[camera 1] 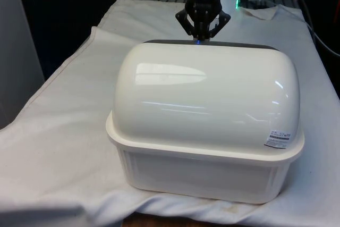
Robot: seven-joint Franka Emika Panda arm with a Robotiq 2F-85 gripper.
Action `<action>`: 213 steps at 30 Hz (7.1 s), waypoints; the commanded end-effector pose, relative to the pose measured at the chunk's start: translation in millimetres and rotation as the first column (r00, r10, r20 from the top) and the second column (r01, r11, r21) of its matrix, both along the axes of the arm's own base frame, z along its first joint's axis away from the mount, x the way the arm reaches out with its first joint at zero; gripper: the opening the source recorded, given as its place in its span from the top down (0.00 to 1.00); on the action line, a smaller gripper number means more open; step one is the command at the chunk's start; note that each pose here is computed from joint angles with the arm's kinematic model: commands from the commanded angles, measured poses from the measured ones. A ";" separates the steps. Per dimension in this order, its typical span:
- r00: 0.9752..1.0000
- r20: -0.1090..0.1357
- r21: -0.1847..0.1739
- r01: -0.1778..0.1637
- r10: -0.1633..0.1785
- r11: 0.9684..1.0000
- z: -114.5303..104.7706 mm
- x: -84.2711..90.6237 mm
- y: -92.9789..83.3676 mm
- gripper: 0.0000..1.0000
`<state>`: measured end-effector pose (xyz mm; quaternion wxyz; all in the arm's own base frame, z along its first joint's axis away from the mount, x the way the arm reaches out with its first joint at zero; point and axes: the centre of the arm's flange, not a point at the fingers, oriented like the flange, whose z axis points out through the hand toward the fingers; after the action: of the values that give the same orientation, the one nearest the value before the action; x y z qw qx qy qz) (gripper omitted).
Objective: Open the lid, then close it.
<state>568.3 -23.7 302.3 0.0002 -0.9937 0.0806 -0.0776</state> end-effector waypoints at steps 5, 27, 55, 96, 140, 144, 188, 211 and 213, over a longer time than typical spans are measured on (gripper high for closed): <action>0.999 0.036 0.000 0.018 -0.018 1.000 -1.2 9.6 0.3 1.00; 0.997 0.068 0.004 0.036 -0.036 0.999 -3.7 40.3 4.9 1.00; 0.990 0.105 0.016 0.088 -0.089 0.996 -5.4 65.5 6.0 1.00; 0.964 0.244 0.035 0.099 -0.105 0.994 76.4 86.1 2.7 1.00; 0.921 0.375 0.039 0.097 -0.104 0.995 131.9 131.3 -0.8 1.00; 0.918 0.382 0.038 0.095 -0.102 0.995 131.7 140.0 0.9 1.00; 0.933 0.349 0.058 0.074 -0.089 0.996 110.2 142.0 46.0 1.00; 0.956 0.271 0.096 0.085 -0.108 0.992 96.7 108.9 70.0 1.00; 0.959 0.261 0.100 0.088 -0.112 0.991 92.5 105.2 73.4 1.00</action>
<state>676.5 46.8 398.3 0.0474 -0.9679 0.1293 -0.2101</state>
